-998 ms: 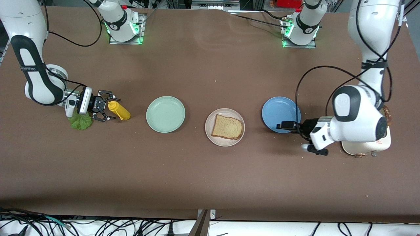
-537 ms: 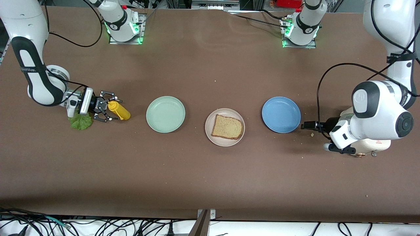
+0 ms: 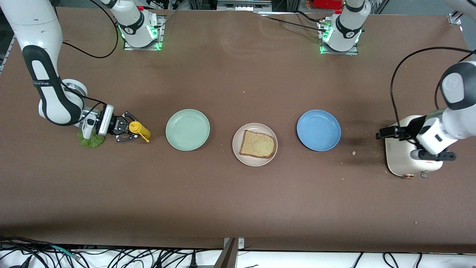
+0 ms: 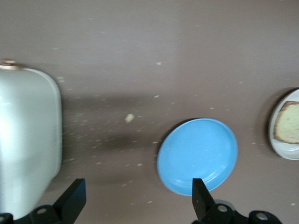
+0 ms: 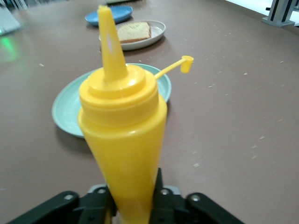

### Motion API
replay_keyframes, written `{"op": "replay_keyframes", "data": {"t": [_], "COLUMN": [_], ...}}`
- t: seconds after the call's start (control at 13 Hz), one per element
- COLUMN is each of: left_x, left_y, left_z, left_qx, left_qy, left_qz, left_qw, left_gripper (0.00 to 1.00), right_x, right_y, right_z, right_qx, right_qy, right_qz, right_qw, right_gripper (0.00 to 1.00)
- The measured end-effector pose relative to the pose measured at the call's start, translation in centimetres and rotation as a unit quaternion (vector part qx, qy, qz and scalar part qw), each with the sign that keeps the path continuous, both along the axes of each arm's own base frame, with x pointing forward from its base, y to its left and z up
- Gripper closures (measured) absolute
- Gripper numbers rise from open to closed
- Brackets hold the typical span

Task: Make sandwich in beige plate with both arms
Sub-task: 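Withdraw the left gripper while the right gripper grasps the mustard bottle, then carry the yellow mustard bottle over the toast with the right gripper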

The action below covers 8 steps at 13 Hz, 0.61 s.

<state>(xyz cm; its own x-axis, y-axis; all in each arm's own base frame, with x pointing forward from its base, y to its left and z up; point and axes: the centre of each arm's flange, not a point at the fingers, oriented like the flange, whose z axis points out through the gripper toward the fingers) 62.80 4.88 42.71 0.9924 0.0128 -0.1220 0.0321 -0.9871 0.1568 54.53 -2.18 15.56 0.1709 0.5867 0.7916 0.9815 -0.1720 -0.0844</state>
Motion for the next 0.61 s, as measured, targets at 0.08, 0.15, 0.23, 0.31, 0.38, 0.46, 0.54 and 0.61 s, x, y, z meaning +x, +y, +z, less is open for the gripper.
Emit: {"op": "replay_keyframes", "data": {"t": [0.08, 0.15, 0.23, 0.31, 0.38, 0.46, 0.54, 0.61], "left_x": [-0.5, -0.9, -1.2, -1.6, -2.1, -2.8, -3.4, -4.2], "left_y": [0.0, -0.6, -1.4, -2.1, -2.8, -3.5, -4.1, -4.5], "left_z": [1.2, 2.2, 3.1, 3.9, 4.7, 5.6, 6.7, 8.1], "left_qx": [0.013, 0.018, 0.023, 0.036, 0.054, 0.068, 0.075, 0.077], "left_qy": [-0.003, -0.005, -0.006, -0.004, 0.001, 0.006, 0.009, 0.01], "left_qz": [0.018, 0.032, 0.036, 0.029, 0.016, 0.006, -0.001, -0.005], "left_qw": [1.0, 0.999, 0.999, 0.999, 0.998, 0.998, 0.997, 0.997], "left_gripper": [0.0, 0.0, 0.0, 0.0, 0.0, 0.0, 0.0, 0.0], "right_x": [1.1, 2.2, 3.2, 4.0, 4.7, 5.3, 5.8, 6.4], "right_y": [1.0, 2.2, 3.9, 5.7, 7.6, 9.5, 11.1, 12.7], "right_z": [0.7, 1.6, 2.7, 3.8, 4.9, 5.9, 6.9, 8.0], "right_qx": [-0.027, -0.057, -0.087, -0.112, -0.133, -0.151, -0.167, -0.185], "right_qy": [-0.017, -0.028, -0.029, -0.026, -0.023, -0.017, -0.009, -0.002], "right_qz": [0.01, 0.021, 0.029, 0.035, 0.039, 0.041, 0.042, 0.043], "right_qw": [0.999, 0.998, 0.995, 0.993, 0.99, 0.988, 0.985, 0.982], "right_gripper": [0.79, 0.79, 0.79, 0.79, 0.79, 0.81, 0.85, 0.85]}}
